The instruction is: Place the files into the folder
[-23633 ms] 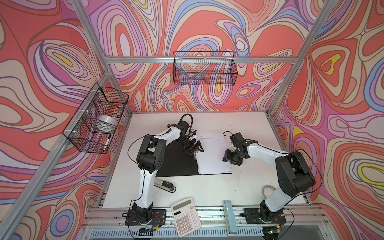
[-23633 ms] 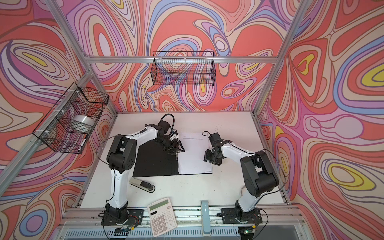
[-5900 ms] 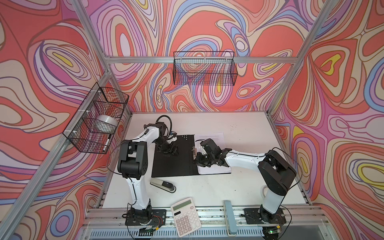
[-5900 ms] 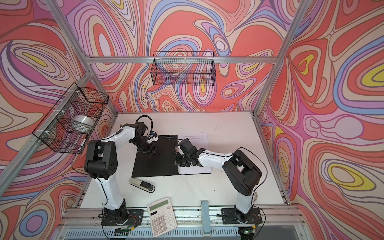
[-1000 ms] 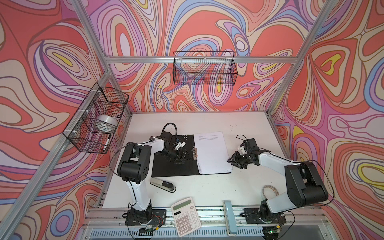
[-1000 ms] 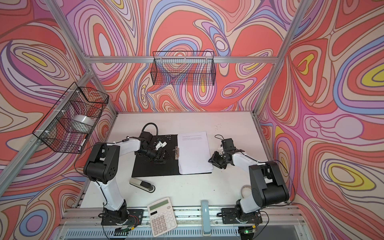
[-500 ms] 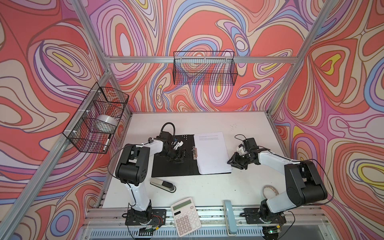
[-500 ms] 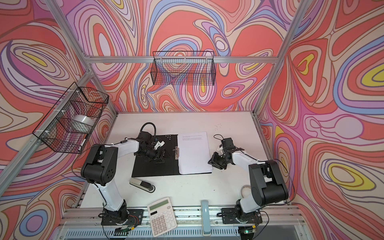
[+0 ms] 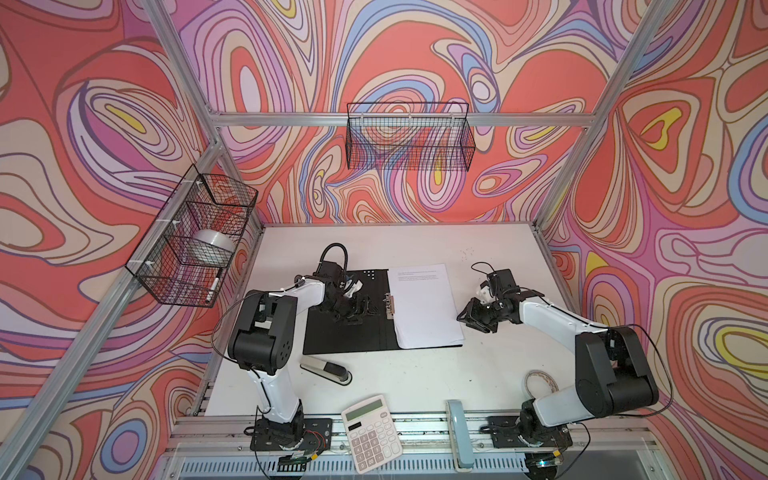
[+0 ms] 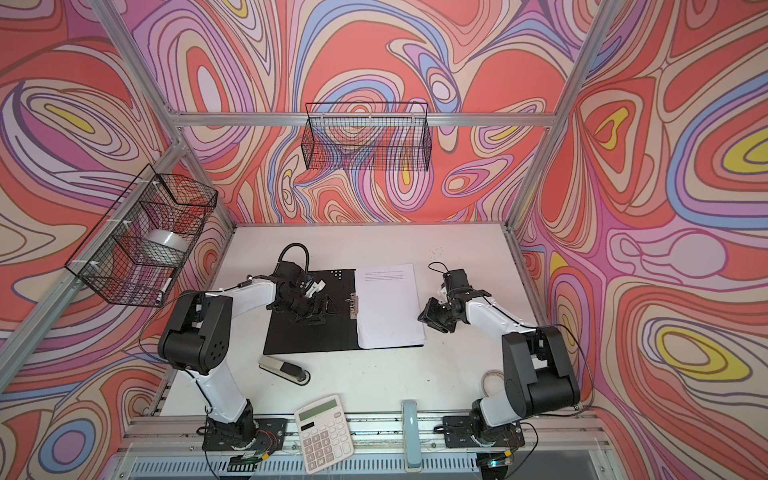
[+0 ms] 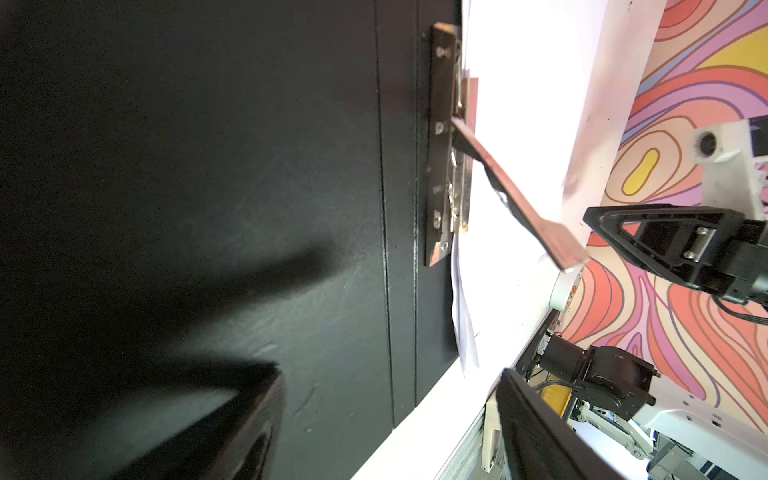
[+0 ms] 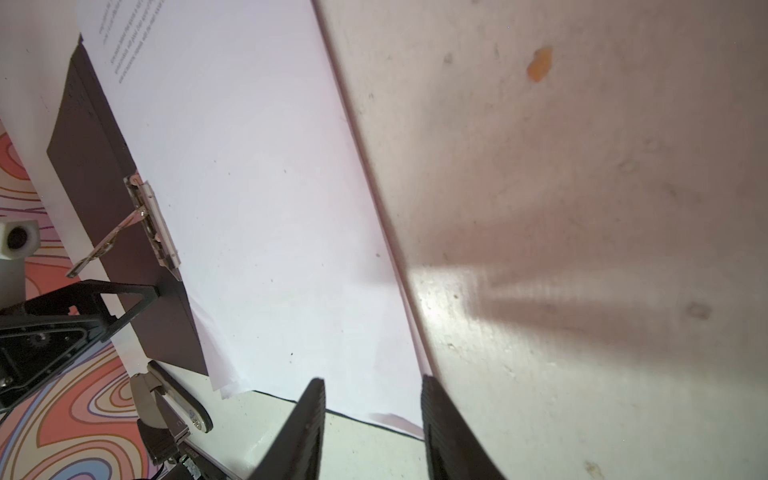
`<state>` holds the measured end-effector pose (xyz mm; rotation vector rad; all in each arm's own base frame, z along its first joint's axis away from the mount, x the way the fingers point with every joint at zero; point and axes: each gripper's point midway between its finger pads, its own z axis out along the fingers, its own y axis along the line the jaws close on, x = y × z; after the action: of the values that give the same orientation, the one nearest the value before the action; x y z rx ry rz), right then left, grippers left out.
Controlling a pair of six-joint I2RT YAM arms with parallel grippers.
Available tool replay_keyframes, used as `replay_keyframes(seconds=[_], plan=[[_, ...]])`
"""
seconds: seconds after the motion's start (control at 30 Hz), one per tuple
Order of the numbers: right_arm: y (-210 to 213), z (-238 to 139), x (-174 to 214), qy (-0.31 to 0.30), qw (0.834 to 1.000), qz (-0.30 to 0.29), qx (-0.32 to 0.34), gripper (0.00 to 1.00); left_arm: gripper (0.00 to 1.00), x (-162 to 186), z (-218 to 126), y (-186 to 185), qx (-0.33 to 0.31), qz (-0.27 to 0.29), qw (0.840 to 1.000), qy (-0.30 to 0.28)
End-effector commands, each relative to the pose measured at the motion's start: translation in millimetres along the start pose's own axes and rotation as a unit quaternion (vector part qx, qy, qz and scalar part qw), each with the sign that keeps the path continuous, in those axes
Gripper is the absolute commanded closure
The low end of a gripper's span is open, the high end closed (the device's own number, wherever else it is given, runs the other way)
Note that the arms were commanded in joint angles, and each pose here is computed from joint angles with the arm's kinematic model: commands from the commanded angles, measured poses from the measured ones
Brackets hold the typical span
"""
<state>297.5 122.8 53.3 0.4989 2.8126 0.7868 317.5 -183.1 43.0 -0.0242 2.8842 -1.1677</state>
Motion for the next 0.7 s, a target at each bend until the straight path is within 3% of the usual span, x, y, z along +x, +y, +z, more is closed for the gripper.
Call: replay_keyframes(seconds=[0.0,0.67], plan=[[-8,8,4,0.008,1.0,0.013,0.002,0.59,0.19,10,10,38,-0.056,-0.039,0.998,0.008],[-6,25,24,0.071,0.997,0.029,-0.029,0.59,0.19,20,34,58,-0.044,-0.109,0.992,0.046]])
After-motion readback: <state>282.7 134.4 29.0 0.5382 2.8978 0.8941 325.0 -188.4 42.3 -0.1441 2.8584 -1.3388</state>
